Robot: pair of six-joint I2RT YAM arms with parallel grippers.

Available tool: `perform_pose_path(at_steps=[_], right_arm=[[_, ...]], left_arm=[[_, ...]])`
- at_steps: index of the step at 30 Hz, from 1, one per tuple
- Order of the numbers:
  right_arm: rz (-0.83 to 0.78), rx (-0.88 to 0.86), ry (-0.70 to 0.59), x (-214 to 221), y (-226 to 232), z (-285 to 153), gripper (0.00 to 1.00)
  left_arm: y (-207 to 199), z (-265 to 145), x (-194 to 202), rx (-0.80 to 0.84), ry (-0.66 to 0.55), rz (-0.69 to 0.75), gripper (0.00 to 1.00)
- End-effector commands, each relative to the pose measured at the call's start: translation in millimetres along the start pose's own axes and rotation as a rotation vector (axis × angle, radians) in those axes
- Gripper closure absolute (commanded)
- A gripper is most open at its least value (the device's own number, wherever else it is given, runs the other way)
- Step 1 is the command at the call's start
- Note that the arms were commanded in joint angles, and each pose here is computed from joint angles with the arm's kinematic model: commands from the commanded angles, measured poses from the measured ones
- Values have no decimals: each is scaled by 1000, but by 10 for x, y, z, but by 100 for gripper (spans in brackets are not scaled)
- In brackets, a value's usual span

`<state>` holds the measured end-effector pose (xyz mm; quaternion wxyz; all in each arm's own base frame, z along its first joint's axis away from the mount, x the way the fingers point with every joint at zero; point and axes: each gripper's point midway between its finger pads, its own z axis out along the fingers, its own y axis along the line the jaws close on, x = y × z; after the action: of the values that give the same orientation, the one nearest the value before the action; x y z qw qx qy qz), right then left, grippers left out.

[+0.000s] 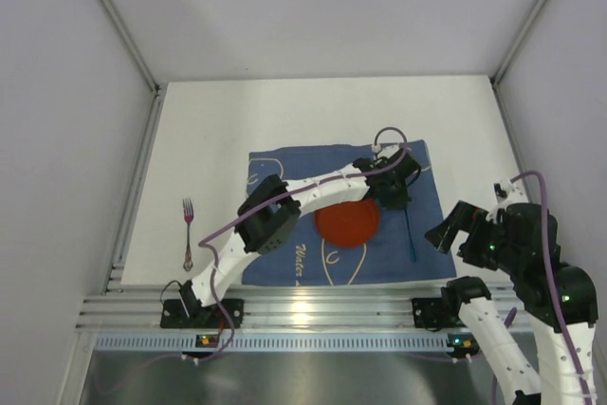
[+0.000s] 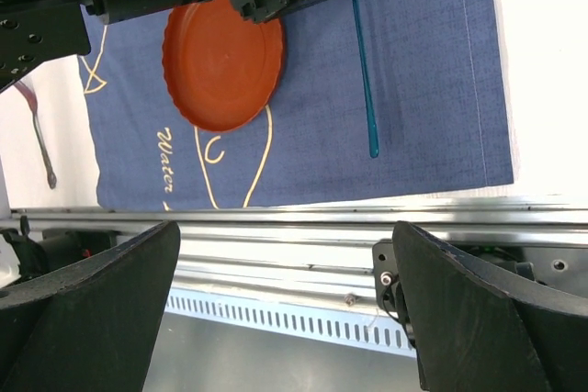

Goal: Set the dinner table for one person

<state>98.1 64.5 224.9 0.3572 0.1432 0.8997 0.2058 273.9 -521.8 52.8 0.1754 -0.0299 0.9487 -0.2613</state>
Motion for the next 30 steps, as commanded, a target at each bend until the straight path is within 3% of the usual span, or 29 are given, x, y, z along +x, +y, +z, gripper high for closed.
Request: perform_pose_path(at_steps=[1, 4, 6, 8, 11, 13, 14, 16, 17, 18, 19, 20, 22, 23, 26, 30], right_arm=[[-4, 79, 150, 322, -176, -88, 0], [-5, 93, 168, 346, -209, -31, 0], [-4, 95, 176, 357, -222, 15, 0], [-5, 87, 175, 347, -208, 49, 0], [-1, 87, 182, 342, -208, 110, 0], [1, 84, 194, 345, -202, 151, 0], [1, 81, 191, 328, -192, 170, 0], [0, 82, 195, 313, -186, 197, 0], [-3, 77, 188, 285, -173, 213, 0], [-4, 77, 191, 284, -173, 234, 0], [-2, 75, 199, 287, -167, 257, 0], [-3, 69, 195, 273, -157, 282, 0], [1, 69, 214, 298, -165, 339, 0], [2, 66, 218, 307, -167, 376, 0], [4, 55, 231, 306, -148, 450, 0], [4, 50, 252, 295, -132, 536, 0]], left_arm=[[-344, -108, -83, 91, -12, 8, 87], [-348, -180, -125, 90, -24, 50, 66], [-413, -297, -188, 116, -29, 69, 61], [-516, -526, -324, 151, -61, 110, 49], [-512, -917, -576, 149, -119, 157, 47], [-275, -1101, -687, 76, -137, 205, 46], [-183, -1378, -902, 64, -186, 206, 44], [473, -1484, -957, -116, -163, 243, 40], [790, -1741, -1212, -165, -195, 198, 40], [1319, -1705, -1108, -280, -135, 176, 40], [1589, -1971, -1177, -317, -157, 159, 40], [2085, -2110, -1346, -392, -171, 72, 40], [2873, -2248, -1127, -525, -118, -22, 41], [3232, -2562, -1245, -571, -189, -113, 41], [3936, -2906, -1024, -703, -201, -239, 41], [4474, -3061, -773, -821, -127, -293, 40]])
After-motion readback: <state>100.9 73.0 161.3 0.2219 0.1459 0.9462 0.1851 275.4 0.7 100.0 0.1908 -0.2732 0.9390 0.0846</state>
